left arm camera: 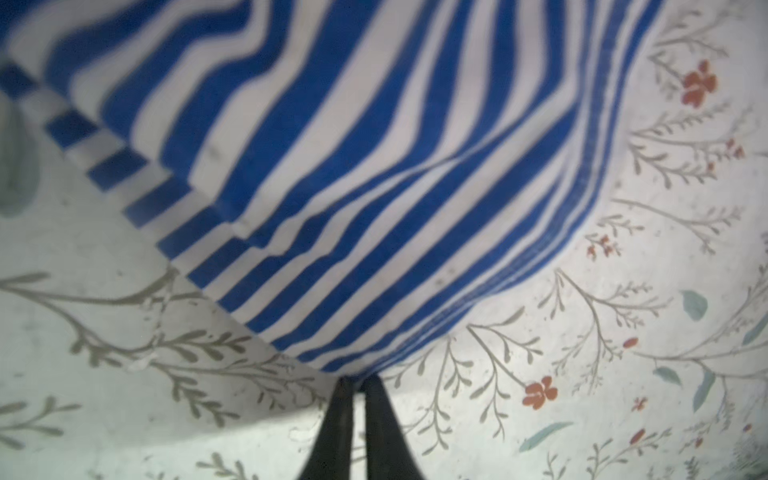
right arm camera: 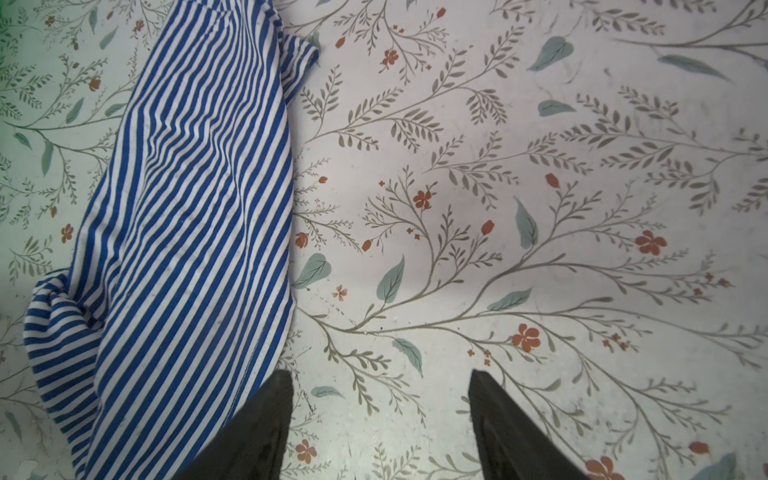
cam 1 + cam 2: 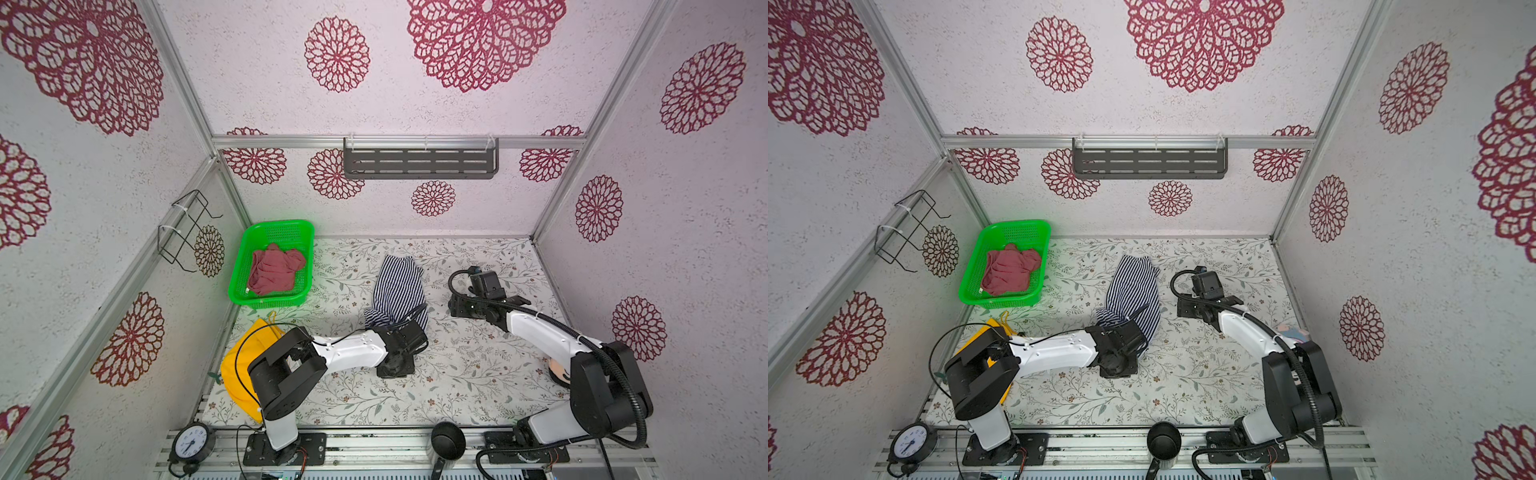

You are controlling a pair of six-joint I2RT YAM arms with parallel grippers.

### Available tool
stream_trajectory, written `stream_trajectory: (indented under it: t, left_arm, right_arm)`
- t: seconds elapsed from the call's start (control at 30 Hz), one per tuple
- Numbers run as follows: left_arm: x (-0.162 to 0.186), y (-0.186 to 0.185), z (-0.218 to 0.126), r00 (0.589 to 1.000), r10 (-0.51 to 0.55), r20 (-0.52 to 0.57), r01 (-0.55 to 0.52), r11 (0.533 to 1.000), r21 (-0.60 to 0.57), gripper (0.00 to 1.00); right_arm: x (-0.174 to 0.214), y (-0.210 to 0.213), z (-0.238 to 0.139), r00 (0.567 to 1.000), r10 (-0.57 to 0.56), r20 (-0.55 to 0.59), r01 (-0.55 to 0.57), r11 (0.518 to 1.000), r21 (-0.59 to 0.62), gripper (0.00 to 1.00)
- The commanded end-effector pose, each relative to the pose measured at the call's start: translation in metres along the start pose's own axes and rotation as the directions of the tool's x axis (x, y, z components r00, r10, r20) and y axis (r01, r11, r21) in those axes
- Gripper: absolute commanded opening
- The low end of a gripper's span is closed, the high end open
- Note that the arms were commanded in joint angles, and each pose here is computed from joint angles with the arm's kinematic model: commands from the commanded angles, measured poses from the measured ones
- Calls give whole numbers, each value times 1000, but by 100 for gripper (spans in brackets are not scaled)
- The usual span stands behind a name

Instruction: Fold and stack the tank tops

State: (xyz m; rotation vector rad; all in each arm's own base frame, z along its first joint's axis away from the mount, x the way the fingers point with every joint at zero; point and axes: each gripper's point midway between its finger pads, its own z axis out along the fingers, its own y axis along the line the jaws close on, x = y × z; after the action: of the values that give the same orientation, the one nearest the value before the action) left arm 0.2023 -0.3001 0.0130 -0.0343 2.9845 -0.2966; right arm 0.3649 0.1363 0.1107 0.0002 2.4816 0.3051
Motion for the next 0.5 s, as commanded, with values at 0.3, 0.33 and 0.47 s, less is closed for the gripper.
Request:
stream_trajectory:
  t: [0.3, 0.33, 0.47]
  left_arm:
    - [-9, 91, -39, 988, -110, 108, 123, 985, -123, 0]
    - [-8, 103, -43, 985, -123, 119, 140, 980, -140, 0]
    - [-7, 139, -57, 965, -207, 163, 227, 967, -117, 0]
  right_arm:
    - [-1, 6, -1, 1000, 3, 8, -2, 1000, -26, 68]
    - [1, 9, 0, 1000, 2, 2, -2, 999, -35, 67]
    - [6, 25, 9, 1000, -12, -17, 11, 997, -70, 61]
